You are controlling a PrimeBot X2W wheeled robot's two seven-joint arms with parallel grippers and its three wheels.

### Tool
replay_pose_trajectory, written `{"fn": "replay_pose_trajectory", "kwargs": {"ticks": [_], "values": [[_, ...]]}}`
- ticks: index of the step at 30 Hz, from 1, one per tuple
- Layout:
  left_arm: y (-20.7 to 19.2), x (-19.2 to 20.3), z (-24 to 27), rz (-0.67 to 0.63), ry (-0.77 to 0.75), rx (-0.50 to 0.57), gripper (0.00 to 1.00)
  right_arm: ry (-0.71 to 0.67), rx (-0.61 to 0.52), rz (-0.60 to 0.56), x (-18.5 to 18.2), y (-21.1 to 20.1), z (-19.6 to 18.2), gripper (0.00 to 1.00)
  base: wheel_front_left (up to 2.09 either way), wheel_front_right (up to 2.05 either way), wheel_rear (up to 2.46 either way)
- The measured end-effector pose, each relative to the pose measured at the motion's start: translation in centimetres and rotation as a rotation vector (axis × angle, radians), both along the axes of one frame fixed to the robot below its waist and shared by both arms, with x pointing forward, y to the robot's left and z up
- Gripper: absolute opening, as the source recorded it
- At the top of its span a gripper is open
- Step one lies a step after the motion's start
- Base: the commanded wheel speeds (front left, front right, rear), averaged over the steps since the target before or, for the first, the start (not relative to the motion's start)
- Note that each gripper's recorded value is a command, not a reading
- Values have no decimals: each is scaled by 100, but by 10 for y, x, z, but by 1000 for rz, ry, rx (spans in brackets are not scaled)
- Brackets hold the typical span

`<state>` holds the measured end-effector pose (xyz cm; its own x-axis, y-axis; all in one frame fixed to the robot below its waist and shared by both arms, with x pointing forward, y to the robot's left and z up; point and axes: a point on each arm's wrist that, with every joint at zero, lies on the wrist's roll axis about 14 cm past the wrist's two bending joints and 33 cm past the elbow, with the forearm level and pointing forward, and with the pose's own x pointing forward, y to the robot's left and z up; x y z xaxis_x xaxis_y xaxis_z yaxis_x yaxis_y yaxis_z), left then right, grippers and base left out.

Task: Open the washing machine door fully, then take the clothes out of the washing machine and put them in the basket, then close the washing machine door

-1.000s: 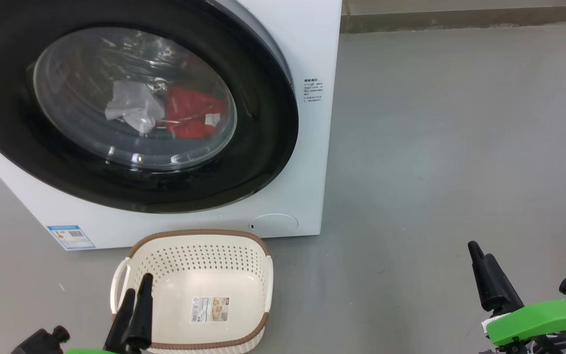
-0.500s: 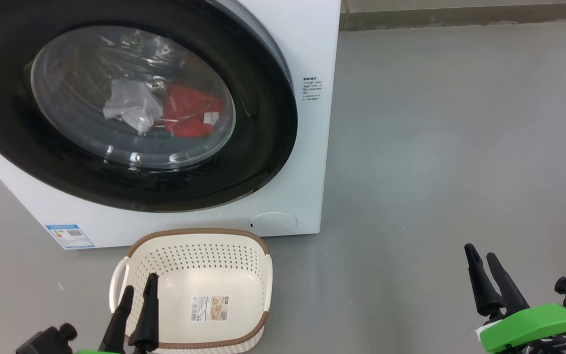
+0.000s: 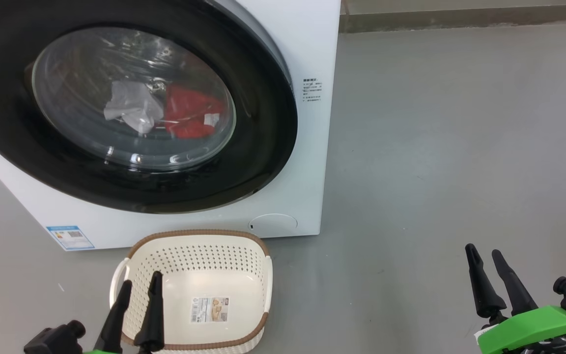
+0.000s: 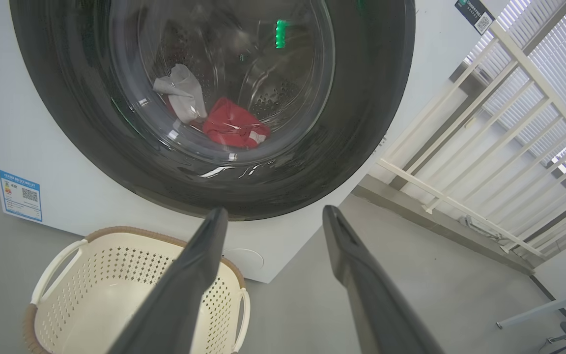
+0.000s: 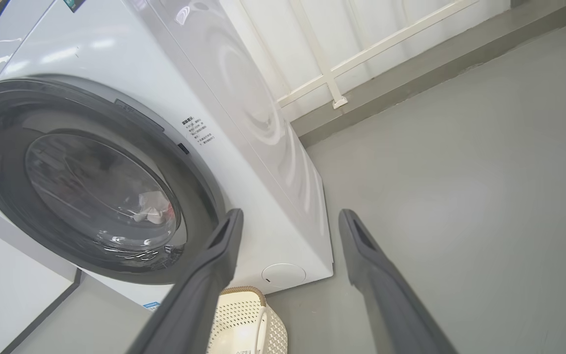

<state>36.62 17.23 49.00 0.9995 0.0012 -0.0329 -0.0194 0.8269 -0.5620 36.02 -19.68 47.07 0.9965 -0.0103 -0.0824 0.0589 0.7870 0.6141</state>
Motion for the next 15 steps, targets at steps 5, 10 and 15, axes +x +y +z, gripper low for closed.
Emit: {"fn": "replay_pose_trajectory", "kwargs": {"ticks": [5, 10, 15], "values": [[0, -2, 2, -4, -14, 65, 100, 7, -39, -2, -6, -2, -4, 100, 0, 0, 0], [-2, -4, 2, -9, -19, 127, 100, -5, -98, 1, -7, -6, -2, 100, 0, 0, 0], [-4, -3, 5, -16, -32, 178, 100, -14, -137, 5, -7, -6, 0, 100, 0, 0, 0]]}}
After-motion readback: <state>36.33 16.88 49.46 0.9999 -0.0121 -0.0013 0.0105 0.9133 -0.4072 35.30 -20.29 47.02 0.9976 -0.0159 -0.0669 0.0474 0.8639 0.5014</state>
